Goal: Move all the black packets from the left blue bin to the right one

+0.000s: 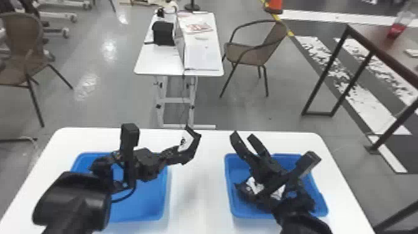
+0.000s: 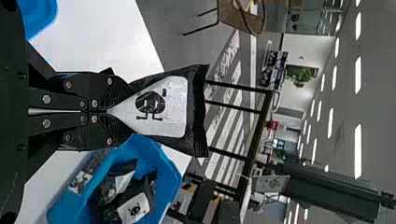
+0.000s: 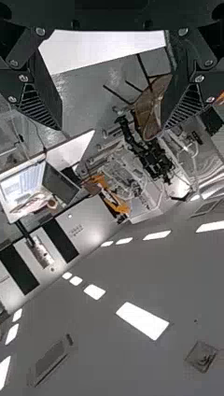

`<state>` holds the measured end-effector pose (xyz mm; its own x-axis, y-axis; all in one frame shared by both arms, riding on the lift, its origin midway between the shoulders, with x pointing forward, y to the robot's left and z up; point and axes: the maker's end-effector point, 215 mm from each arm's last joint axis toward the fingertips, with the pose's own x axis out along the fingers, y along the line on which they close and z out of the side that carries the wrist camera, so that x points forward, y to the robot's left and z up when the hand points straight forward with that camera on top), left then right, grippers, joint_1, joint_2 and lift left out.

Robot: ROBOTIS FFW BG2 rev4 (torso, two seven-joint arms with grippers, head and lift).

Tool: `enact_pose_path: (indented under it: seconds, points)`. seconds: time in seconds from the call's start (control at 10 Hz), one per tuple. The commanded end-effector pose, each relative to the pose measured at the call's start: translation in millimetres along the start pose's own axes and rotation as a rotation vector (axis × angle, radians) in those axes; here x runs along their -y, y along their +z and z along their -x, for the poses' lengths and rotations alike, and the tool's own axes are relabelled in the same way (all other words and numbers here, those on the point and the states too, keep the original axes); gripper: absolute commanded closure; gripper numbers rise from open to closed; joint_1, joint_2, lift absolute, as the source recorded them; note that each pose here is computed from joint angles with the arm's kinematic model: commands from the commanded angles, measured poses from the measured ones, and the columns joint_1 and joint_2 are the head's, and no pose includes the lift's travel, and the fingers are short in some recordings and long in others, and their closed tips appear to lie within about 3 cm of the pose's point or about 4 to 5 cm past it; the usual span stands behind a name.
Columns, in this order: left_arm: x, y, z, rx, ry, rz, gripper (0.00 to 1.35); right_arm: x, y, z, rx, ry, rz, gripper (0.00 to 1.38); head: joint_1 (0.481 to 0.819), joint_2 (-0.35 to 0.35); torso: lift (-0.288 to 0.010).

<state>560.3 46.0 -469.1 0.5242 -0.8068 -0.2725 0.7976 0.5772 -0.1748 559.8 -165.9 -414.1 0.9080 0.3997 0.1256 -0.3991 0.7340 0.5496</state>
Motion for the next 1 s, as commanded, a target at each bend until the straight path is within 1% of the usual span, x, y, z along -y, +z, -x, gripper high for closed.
enact_pose_path:
  seconds: [0.0, 0.2, 0.4, 0.6, 0.7, 0.8, 0.9]
  points:
    - [11, 6, -15, -0.014, -0.038, 0.001, 1.2, -20, -3, -16, -0.023, 0.05, 0.017, 0.25, 0.695, -0.116, 0.0]
    - [27, 10, -29, -0.01, -0.075, 0.018, 1.2, -47, -6, -31, -0.041, 0.109, 0.019, 0.25, 0.695, -0.114, 0.0]
    - [40, 15, -40, -0.029, -0.126, -0.002, 1.2, -70, -21, -44, -0.082, 0.157, 0.012, 0.24, 0.695, -0.108, 0.0]
    - [53, 26, -49, -0.008, -0.161, 0.004, 1.2, -79, -38, -51, -0.129, 0.177, 0.012, 0.25, 0.695, -0.094, 0.0]
    - [57, 30, -51, -0.004, -0.174, 0.001, 1.2, -80, -45, -52, -0.151, 0.179, 0.025, 0.27, 0.695, -0.093, 0.0]
    - [59, 31, -52, -0.002, -0.181, 0.003, 1.2, -81, -49, -54, -0.172, 0.183, 0.044, 0.62, 0.695, -0.091, 0.0]
    - [60, 31, -53, 0.0, -0.183, 0.007, 1.2, -76, -49, -56, -0.178, 0.161, 0.069, 1.18, 0.695, -0.09, 0.0]
